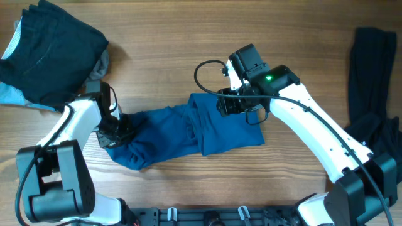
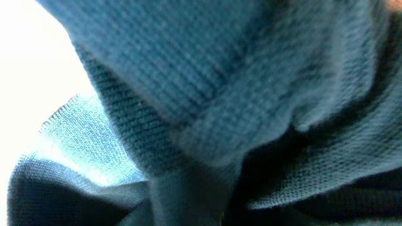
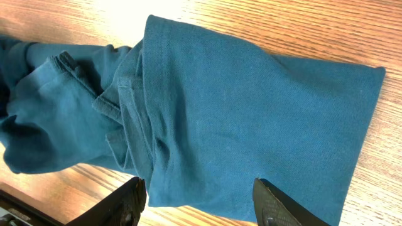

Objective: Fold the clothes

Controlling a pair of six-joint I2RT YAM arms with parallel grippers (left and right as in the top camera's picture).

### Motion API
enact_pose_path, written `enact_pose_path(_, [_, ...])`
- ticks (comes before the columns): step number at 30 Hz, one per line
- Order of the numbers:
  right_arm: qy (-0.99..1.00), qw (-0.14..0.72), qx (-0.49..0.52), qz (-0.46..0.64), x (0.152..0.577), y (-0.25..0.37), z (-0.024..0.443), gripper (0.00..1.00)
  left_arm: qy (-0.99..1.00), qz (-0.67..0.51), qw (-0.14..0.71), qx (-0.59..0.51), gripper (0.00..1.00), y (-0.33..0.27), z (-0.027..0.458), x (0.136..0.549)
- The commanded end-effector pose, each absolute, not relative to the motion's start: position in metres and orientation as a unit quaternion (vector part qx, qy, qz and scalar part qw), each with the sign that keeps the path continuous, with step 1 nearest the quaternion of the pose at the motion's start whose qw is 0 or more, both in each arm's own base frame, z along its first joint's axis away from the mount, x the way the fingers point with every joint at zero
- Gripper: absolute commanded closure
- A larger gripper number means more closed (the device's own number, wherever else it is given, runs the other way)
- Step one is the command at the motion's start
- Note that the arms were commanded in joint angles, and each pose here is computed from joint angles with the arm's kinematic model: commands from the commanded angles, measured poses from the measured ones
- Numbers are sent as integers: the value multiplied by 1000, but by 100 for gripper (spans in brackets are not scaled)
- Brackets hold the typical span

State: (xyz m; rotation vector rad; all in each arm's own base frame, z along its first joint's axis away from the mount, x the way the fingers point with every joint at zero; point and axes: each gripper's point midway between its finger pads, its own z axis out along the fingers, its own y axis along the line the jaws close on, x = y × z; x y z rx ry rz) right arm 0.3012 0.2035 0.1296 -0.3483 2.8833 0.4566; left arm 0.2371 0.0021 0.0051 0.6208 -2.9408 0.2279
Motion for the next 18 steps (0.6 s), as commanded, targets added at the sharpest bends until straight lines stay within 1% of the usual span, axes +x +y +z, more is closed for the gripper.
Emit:
enact_pose_path(1, [977, 104, -115, 147, 303, 202, 130, 40, -974, 78, 57, 205, 96, 0, 3, 239])
enact_pose_path(5, [977, 104, -115, 147, 303, 202, 130, 40, -974, 75, 55, 205, 96, 2, 6, 241])
enact_pose_path(9, [979, 111, -111, 127, 306, 195, 129, 40, -975, 42, 57, 209, 96, 17, 31, 250])
enact_pose_path(13, [985, 128, -83, 75, 320, 167, 126, 40, -973, 21, 32, 229, 96, 41, 78, 274])
enact_pose_path(14, [987, 128, -70, 69, 323, 157, 126, 38, -971, 19, 20, 237, 96, 48, 93, 282])
enact_pose_path(16, [989, 125, -42, 63, 331, 134, 125, 37, -968, 16, -12, 251, 96, 62, 123, 297])
enact_pose_path(18, [991, 123, -11, 54, 337, 107, 124, 34, -966, 17, -40, 256, 96, 68, 144, 310])
